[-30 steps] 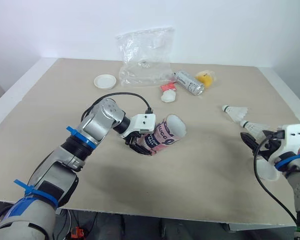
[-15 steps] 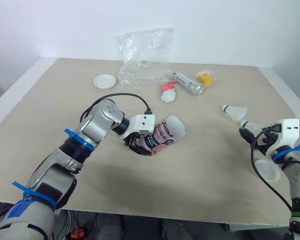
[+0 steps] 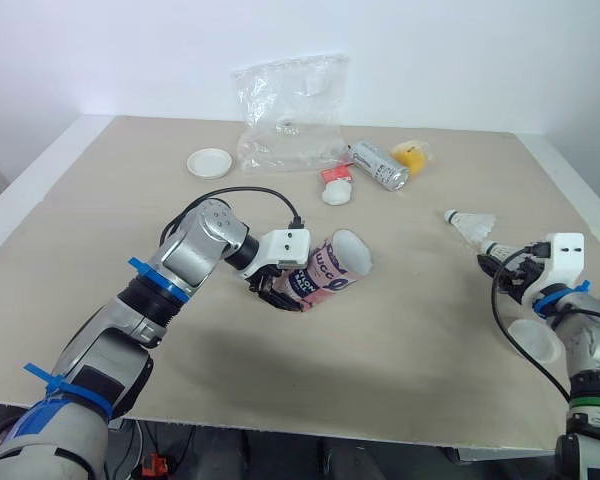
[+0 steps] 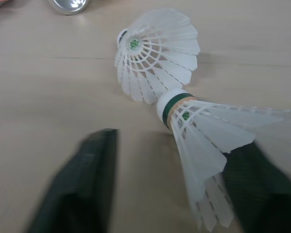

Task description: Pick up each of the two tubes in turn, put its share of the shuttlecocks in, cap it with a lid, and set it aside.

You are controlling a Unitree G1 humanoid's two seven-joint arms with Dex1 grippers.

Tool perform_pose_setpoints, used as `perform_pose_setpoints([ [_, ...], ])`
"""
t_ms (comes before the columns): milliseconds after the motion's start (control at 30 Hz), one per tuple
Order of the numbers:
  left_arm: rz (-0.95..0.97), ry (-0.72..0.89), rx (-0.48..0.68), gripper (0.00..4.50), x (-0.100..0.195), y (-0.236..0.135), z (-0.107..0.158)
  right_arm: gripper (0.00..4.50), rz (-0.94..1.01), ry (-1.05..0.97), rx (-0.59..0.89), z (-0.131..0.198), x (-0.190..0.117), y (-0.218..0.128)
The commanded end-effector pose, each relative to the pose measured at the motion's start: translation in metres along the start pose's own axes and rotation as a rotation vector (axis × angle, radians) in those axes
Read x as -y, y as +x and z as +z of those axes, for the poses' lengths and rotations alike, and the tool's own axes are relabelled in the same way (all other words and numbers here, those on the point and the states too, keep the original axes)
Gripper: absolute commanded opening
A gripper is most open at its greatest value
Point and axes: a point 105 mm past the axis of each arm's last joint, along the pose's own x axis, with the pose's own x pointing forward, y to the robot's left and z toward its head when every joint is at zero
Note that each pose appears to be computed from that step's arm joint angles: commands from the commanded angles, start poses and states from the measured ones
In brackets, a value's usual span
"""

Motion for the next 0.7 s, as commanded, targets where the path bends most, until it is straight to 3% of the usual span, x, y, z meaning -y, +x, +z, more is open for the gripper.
perform_pose_setpoints([
  [33,-0.008,0.003,-0.010,3.23,0.002,0.003,-0.003,1.41,-0.011,-0.025,0.041,0.014,0.007,0.000],
  [133,-0.005,0.000,-0.012,3.23,0.001,0.003,-0.004,0.07,-0.014,-0.033,0.045,0.014,0.009,-0.001],
  [467,-0.002,0.003,-0.012,3.23,-0.001,0.002,-0.004,0.02,0.016,-0.164,0.101,0.035,0.003,-0.016],
  [600,-0.004,0.001,-0.012,3.23,-0.004,0.002,-0.006,0.02,0.119,-0.332,0.210,0.079,-0.029,-0.041],
  [700,-0.016,0.002,-0.012,3.23,-0.004,0.004,-0.006,0.02,0.264,-0.659,0.272,0.111,-0.068,-0.069],
])
